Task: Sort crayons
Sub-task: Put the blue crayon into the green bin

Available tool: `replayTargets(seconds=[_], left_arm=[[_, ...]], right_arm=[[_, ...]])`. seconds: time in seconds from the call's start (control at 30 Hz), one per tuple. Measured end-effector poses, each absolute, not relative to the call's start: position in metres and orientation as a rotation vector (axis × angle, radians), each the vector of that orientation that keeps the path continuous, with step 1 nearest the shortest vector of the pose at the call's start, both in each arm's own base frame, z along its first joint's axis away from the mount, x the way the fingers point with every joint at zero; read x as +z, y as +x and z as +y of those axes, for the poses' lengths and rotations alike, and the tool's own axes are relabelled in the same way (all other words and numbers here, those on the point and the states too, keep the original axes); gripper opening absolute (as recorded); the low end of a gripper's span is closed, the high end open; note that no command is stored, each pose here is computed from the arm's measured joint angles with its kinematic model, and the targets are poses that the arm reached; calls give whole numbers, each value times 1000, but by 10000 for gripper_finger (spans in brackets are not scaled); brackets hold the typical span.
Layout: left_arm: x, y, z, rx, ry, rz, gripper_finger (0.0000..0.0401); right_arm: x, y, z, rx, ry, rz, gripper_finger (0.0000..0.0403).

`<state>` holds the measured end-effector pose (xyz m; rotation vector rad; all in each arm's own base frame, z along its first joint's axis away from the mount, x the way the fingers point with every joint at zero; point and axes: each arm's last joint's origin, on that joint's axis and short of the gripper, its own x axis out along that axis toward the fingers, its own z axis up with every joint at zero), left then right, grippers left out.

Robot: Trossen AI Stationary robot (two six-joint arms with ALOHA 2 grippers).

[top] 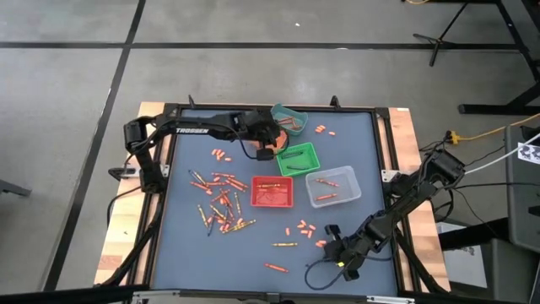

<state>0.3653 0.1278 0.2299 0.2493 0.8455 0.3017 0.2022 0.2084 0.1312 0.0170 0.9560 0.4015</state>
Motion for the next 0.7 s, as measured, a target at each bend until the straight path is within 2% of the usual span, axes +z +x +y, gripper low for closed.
replayTargets(seconds=[0.23,0.43,0.7], left_arm=[[254,366,89,240,251,767,54],[272,363,50,182,187,705,54],[275,363,-4,41,83,691,54]], right_arm=[[159,212,187,333,-53,984,32],[188,222,163,365,-244,969,32],[222,237,130,303,-495,926,32]])
